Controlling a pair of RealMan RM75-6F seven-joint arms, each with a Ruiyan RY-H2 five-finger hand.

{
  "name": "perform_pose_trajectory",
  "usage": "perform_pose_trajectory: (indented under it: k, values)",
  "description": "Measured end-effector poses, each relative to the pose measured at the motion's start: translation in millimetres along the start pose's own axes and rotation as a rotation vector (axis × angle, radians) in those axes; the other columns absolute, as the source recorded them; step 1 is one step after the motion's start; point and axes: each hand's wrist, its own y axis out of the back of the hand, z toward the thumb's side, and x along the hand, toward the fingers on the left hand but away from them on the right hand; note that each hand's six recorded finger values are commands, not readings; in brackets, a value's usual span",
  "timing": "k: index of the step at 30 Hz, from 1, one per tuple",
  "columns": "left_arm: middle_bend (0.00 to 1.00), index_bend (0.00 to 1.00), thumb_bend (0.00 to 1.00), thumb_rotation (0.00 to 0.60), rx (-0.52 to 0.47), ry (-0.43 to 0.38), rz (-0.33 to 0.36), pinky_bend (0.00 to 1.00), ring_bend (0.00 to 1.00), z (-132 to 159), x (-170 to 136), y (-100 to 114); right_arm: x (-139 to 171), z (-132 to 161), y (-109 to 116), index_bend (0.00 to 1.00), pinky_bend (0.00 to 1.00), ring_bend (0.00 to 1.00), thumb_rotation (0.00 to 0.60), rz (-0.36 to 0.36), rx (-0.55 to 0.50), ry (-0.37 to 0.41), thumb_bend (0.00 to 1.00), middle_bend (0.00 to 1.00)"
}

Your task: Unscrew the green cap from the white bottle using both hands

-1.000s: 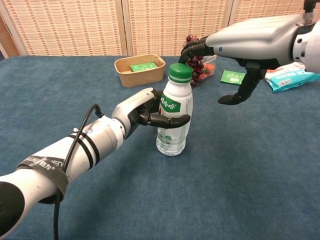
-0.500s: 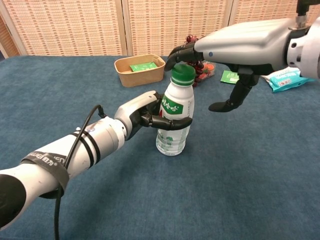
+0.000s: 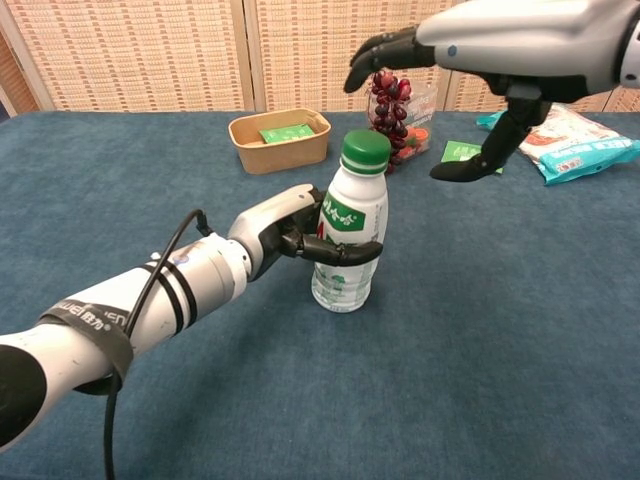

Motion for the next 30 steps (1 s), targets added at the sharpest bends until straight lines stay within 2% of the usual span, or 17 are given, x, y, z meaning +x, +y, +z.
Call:
perform_pose_trajectory:
  k: [6, 13, 25, 30]
  values:
    - [0.93, 0.80, 0.85, 0.600, -0.001, 0.004, 0.004, 0.00, 0.39, 0.2, -0.2, 0.2, 1.9, -8.1, -14.8, 0.13, 0.00, 0.00, 0.600, 0.067, 0.009, -0.016, 0.21, 0.00]
    - [0.93, 0.80, 0.85, 0.600, -0.007, 0.018, 0.011, 0.00, 0.39, -1.7, 2.3, 2.7, 1.4, 2.8, -19.3, 0.13, 0.00, 0.00, 0.600, 0.090, 0.001, 0.020, 0.21, 0.00]
    - [0.93, 0.80, 0.85, 0.600, 0.009, 0.027, 0.009, 0.00, 0.39, -4.2, 5.6, 2.5, 2.2, 27.5, -7.3, 0.12, 0.00, 0.00, 0.600, 0.045, -0.009, 0.094, 0.21, 0.00]
    - [0.93, 0.80, 0.85, 0.600, 0.022, 0.035, 0.020, 0.00, 0.39, -7.1, 6.9, 5.4, 9.8, 31.6, 0.5, 0.12, 0.00, 0.00, 0.600, -0.001, -0.002, 0.116, 0.21, 0.00]
